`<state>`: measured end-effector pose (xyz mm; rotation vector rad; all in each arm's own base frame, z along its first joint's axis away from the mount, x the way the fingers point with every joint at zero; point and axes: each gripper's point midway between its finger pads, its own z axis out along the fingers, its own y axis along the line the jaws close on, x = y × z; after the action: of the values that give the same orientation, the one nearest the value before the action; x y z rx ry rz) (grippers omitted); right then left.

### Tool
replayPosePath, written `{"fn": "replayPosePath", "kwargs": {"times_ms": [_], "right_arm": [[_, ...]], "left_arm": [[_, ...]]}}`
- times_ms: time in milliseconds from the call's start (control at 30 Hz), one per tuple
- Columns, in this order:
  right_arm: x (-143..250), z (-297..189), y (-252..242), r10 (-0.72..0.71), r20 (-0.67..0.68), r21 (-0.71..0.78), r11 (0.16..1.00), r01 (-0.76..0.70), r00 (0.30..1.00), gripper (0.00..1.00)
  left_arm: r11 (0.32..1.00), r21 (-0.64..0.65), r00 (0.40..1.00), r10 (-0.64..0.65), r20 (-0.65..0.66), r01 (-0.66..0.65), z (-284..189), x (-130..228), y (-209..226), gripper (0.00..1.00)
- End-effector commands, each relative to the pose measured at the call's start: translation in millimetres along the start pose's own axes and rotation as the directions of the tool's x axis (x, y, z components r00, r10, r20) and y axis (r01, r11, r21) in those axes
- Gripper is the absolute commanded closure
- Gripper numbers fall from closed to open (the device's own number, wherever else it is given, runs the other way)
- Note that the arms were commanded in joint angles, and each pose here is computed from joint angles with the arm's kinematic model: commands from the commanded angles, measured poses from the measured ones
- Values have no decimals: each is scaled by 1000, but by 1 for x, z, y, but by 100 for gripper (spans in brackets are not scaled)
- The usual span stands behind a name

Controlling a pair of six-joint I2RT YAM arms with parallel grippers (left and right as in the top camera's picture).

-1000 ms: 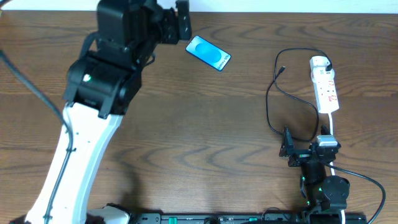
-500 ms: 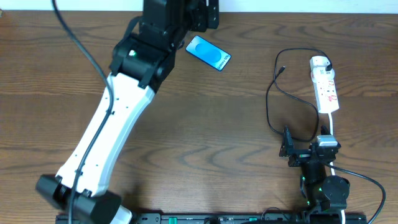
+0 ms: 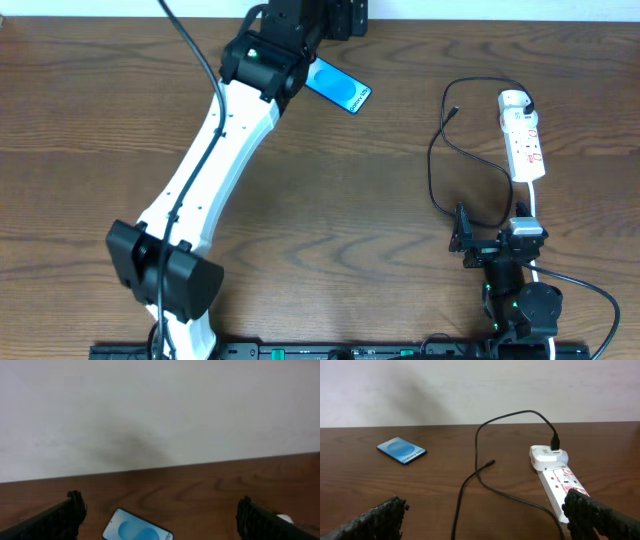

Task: Plug charger to phone and switch on socket
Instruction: 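Raise the left arm and reach forward toward the blue smartphone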

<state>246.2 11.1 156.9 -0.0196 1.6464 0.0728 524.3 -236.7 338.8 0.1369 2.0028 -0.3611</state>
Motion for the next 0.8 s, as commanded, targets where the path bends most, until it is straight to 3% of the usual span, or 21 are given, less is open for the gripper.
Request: {"fn": "replayPosePath", "kwargs": {"times_ms": [0,100,367,567,767], "right_arm": [[0,0,-3,-14,0,16,1000,14,1000,1],[0,0,-3,-14,0,16,1000,14,1000,1],[0,0,-3,-14,0,16,1000,14,1000,1],[0,0,-3,-14,0,17,1000,14,1000,1],[0,0,-3,-14,0,17,1000,14,1000,1]], "left_arm": [[998,66,999,-12,-52,16,8,12,-11,2],[997,71,994,-8,-111,16,9,28,-11,2],[997,71,993,-10,-114,18,9,28,-11,2],[975,-128,982,-185,-36,179,8,21,15,2],[945,-199,966,-255,37,258,7,14,23,2]]}}
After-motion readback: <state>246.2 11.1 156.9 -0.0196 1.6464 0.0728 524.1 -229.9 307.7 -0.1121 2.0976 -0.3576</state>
